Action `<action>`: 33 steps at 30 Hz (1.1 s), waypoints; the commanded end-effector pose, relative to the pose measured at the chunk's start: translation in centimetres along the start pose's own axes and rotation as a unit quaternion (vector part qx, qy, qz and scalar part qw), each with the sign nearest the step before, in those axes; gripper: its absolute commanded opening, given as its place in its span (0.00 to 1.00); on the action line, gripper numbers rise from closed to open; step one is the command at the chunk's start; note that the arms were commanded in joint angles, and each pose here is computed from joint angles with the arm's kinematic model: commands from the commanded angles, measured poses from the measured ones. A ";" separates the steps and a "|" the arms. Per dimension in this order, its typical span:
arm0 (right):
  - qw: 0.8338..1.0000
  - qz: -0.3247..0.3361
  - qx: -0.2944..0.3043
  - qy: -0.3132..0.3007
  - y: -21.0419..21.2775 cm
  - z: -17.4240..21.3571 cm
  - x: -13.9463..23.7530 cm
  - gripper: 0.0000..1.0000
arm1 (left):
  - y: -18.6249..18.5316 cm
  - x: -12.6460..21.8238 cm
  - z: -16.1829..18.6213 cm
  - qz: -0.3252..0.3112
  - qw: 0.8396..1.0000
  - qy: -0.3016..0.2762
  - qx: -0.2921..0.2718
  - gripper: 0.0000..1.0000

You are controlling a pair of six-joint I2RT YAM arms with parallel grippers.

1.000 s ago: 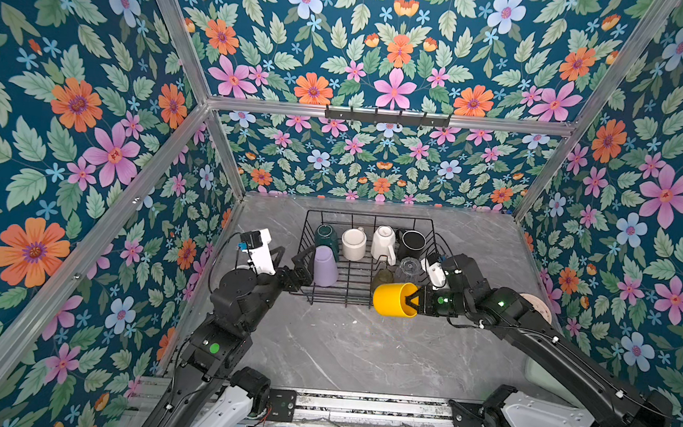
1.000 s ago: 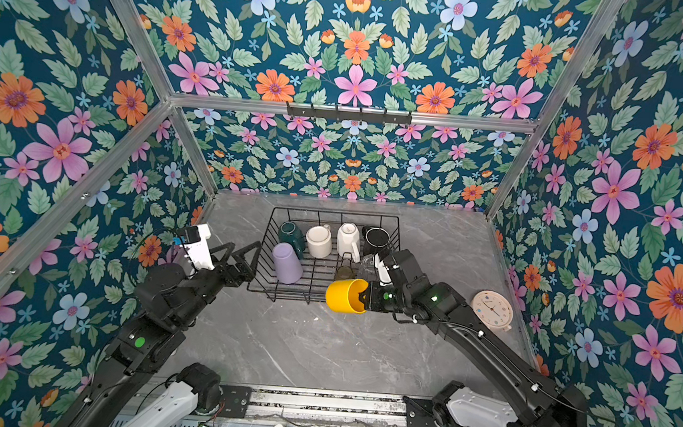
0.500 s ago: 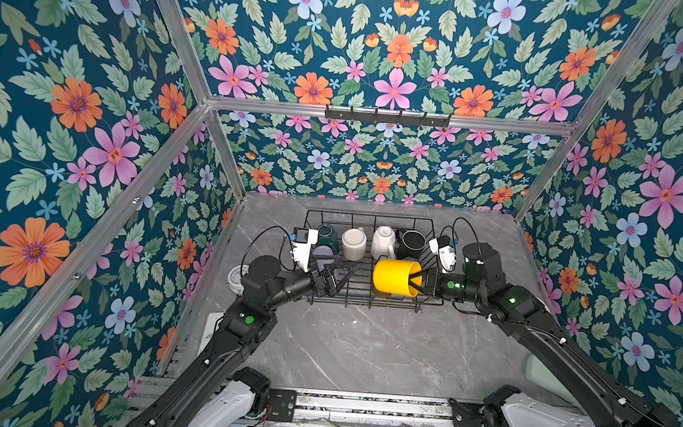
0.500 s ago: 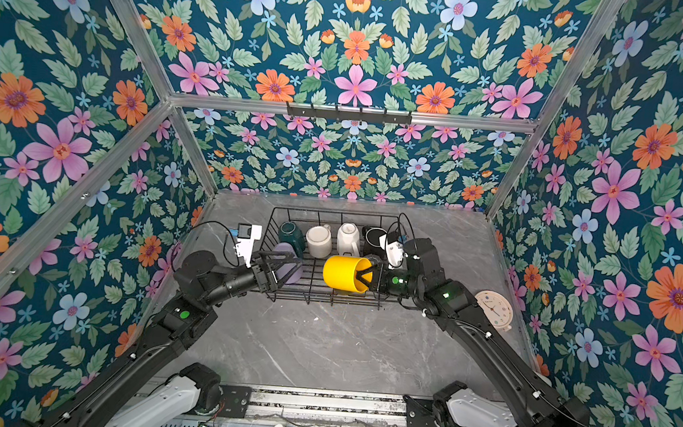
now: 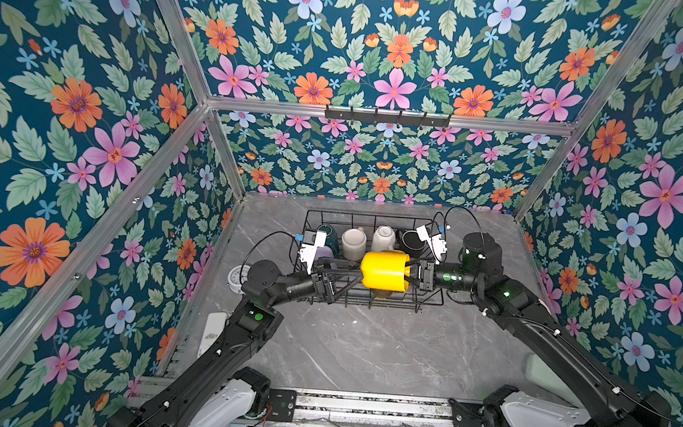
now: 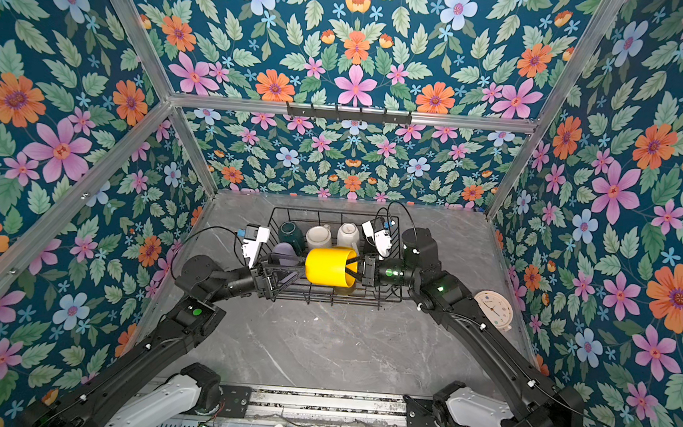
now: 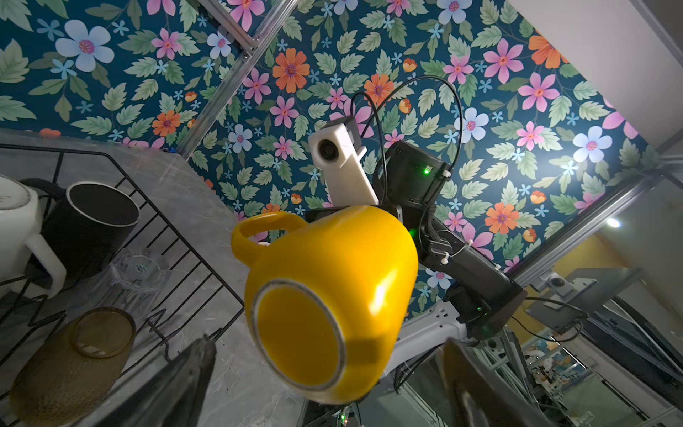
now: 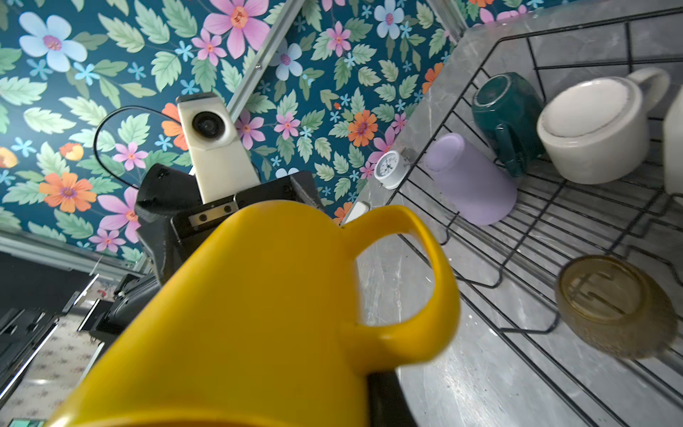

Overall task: Load the cups into the dish rack
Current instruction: 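Raise the yellow mug over the rack toward the left gripper with the right gripper, then close the left gripper on the yellow mug's base while the right holds its rim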

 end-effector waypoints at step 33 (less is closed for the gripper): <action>0.986 -0.102 0.131 0.033 5.0 -0.2 -3.7 0.00 | -3.2 -1.0 0.9 0.092 0.996 0.022 0.002 0.97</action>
Point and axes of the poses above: each gripper's point midway between its finger pads, its own x axis back along the fingers, its own y axis along the line the jaws close on, z = x × y, the point moved 1 cm from there along x, back along the fingers, and after that the axes turned 7 degrees about -x, right-handed, at the moved point
